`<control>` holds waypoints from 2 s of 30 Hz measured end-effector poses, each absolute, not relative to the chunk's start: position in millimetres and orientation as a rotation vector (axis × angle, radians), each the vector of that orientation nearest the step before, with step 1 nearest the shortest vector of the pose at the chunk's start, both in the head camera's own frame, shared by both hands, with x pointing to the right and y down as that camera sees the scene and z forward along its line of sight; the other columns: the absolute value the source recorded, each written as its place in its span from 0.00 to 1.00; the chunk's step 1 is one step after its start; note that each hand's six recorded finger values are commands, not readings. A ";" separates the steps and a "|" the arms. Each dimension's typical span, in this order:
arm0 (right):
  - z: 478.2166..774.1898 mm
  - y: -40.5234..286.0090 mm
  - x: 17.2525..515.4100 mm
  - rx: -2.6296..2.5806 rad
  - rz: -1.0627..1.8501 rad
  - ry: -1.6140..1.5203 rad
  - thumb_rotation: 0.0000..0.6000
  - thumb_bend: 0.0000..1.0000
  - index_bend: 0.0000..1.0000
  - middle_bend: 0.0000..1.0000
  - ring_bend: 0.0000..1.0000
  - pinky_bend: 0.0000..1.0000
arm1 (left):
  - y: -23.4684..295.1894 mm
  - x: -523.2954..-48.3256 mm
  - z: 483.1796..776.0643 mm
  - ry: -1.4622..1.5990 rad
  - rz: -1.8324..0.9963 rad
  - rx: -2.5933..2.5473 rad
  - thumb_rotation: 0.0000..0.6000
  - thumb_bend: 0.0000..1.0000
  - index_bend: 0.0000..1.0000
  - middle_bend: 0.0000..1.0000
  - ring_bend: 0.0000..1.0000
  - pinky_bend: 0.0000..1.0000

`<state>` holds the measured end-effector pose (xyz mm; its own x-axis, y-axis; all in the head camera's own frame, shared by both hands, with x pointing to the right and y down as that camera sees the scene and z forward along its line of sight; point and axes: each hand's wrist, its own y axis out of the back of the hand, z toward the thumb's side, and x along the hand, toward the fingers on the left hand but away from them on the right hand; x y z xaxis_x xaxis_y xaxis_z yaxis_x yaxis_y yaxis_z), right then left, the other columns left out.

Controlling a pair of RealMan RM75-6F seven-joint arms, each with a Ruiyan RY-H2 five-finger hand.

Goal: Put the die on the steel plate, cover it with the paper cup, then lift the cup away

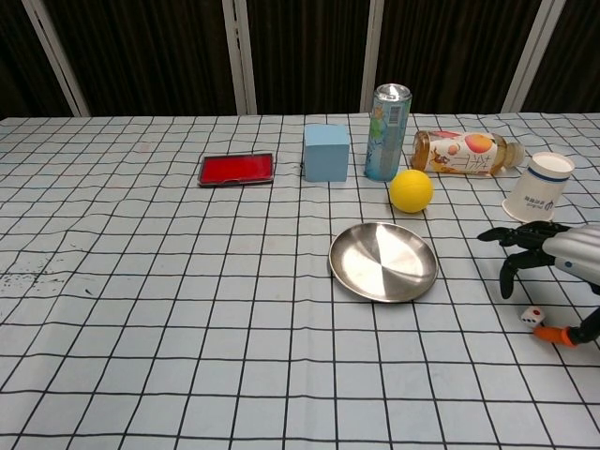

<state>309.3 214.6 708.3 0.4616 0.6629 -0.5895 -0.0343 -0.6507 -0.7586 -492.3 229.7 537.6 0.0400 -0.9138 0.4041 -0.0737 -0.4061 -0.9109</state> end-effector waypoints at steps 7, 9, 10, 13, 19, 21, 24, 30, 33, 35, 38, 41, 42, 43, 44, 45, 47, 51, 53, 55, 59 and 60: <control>709.5 214.5 317.6 -1.983 1.245 -0.532 1.00 0.31 0.46 0.07 0.12 0.00 | 230.3 -489.8 540.2 1.009 -1.456 -1.589 1.00 0.29 0.15 0.00 0.00 0.02; 710.2 215.1 319.2 -1.985 1.250 -0.531 1.00 0.31 0.46 0.07 0.12 0.00 | 230.5 -489.0 541.1 1.004 -1.457 -1.589 1.00 0.29 0.15 0.00 0.00 0.02; 710.6 215.4 319.8 -1.985 1.252 -0.529 1.00 0.32 0.46 0.07 0.12 0.00 | 230.6 -488.6 541.3 1.002 -1.457 -1.590 1.00 0.29 0.15 0.00 0.00 0.02; 712.0 216.2 321.0 -1.992 1.257 -0.533 1.00 0.32 0.46 0.07 0.12 0.00 | 231.3 -486.8 542.0 0.995 -1.455 -1.595 1.00 0.29 0.15 0.00 0.00 0.02; 715.1 218.5 321.7 -2.001 1.262 -0.528 1.00 0.32 0.48 0.07 0.12 0.00 | 231.5 -486.5 543.3 0.986 -1.460 -1.593 1.00 0.29 0.15 0.00 0.00 0.02; 715.8 218.4 321.3 -2.002 1.260 -0.526 1.00 0.32 0.49 0.07 0.12 0.00 | 231.2 -486.5 544.1 0.984 -1.463 -1.591 1.00 0.29 0.15 0.00 0.00 0.02; 716.7 217.3 320.7 -2.001 1.258 -0.526 1.00 0.32 0.50 0.08 0.12 0.00 | 231.0 -485.7 544.7 0.982 -1.464 -1.591 1.00 0.29 0.15 0.00 0.00 0.02; 717.0 215.6 321.1 -1.997 1.257 -0.531 1.00 0.33 0.52 0.08 0.13 0.00 | 230.9 -485.8 544.8 0.982 -1.466 -1.589 1.00 0.29 0.15 0.00 0.00 0.02; 716.2 214.5 321.5 -1.994 1.256 -0.536 1.00 0.34 0.53 0.08 0.13 0.00 | 231.0 -485.4 545.3 0.979 -1.466 -1.591 1.00 0.29 0.15 0.00 0.00 0.02; 715.7 214.0 321.6 -1.993 1.255 -0.535 1.00 0.34 0.53 0.08 0.13 0.00 | 231.1 -485.2 545.6 0.977 -1.466 -1.591 1.00 0.29 0.15 0.00 0.00 0.02; 715.5 214.3 321.3 -1.994 1.255 -0.530 1.00 0.34 0.53 0.08 0.13 0.00 | 231.2 -484.8 545.6 0.978 -1.466 -1.591 1.00 0.29 0.15 0.00 0.00 0.02; 715.4 214.9 320.5 -1.997 1.256 -0.531 1.00 0.35 0.53 0.08 0.13 0.00 | 231.2 -485.2 545.6 0.977 -1.467 -1.589 1.00 0.29 0.15 0.00 0.00 0.02; 715.5 215.3 319.9 -1.999 1.255 -0.531 1.00 0.35 0.53 0.08 0.13 0.00 | 231.2 -485.1 545.7 0.977 -1.467 -1.589 1.00 0.29 0.15 0.00 0.00 0.02; 715.6 215.6 319.4 -2.000 1.254 -0.529 1.00 0.35 0.53 0.08 0.13 0.00 | 231.2 -485.0 545.7 0.977 -1.466 -1.589 1.00 0.29 0.15 0.00 0.00 0.02; 715.6 215.8 319.0 -2.000 1.253 -0.528 1.00 0.35 0.53 0.08 0.13 0.00 | 231.2 -485.0 545.8 0.976 -1.467 -1.589 1.00 0.29 0.15 0.00 0.00 0.02; 715.6 215.8 318.3 -2.000 1.251 -0.527 1.00 0.35 0.53 0.08 0.13 0.00 | 231.2 -485.0 545.9 0.975 -1.467 -1.588 1.00 0.29 0.15 0.00 0.00 0.02; 715.3 215.6 317.0 -2.001 1.249 -0.527 1.00 0.35 0.53 0.08 0.13 0.00 | 231.1 -485.0 546.1 0.974 -1.468 -1.588 1.00 0.29 0.15 0.00 0.00 0.02; 714.0 214.1 315.4 -1.999 1.243 -0.527 1.00 0.35 0.53 0.08 0.13 0.00 | 231.1 -485.3 546.1 0.975 -1.469 -1.587 1.00 0.29 0.15 0.00 0.00 0.02; 713.3 213.7 314.9 -1.999 1.241 -0.528 1.00 0.35 0.53 0.08 0.13 0.00 | 231.1 -485.3 545.9 0.976 -1.469 -1.588 1.00 0.29 0.15 0.00 0.00 0.02; 712.8 213.5 313.8 -2.000 1.239 -0.529 1.00 0.35 0.53 0.08 0.13 0.00 | 231.0 -485.5 545.7 0.978 -1.468 -1.588 1.00 0.29 0.15 0.00 0.00 0.02; 712.8 213.2 312.7 -1.998 1.241 -0.529 1.00 0.35 0.53 0.08 0.13 0.00 | 231.0 -485.7 545.6 0.978 -1.469 -1.588 1.00 0.29 0.15 0.00 0.00 0.02; 712.9 213.3 312.3 -1.999 1.242 -0.528 1.00 0.35 0.53 0.08 0.13 0.00 | 231.0 -485.8 545.6 0.978 -1.469 -1.588 1.00 0.29 0.15 0.00 0.00 0.02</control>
<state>312.3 213.3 712.9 0.4537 0.6596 -0.5992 -0.0268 -0.6620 -0.7490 -485.8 231.0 545.6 0.0496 -0.9034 0.4260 -0.0443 -0.4281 -0.9027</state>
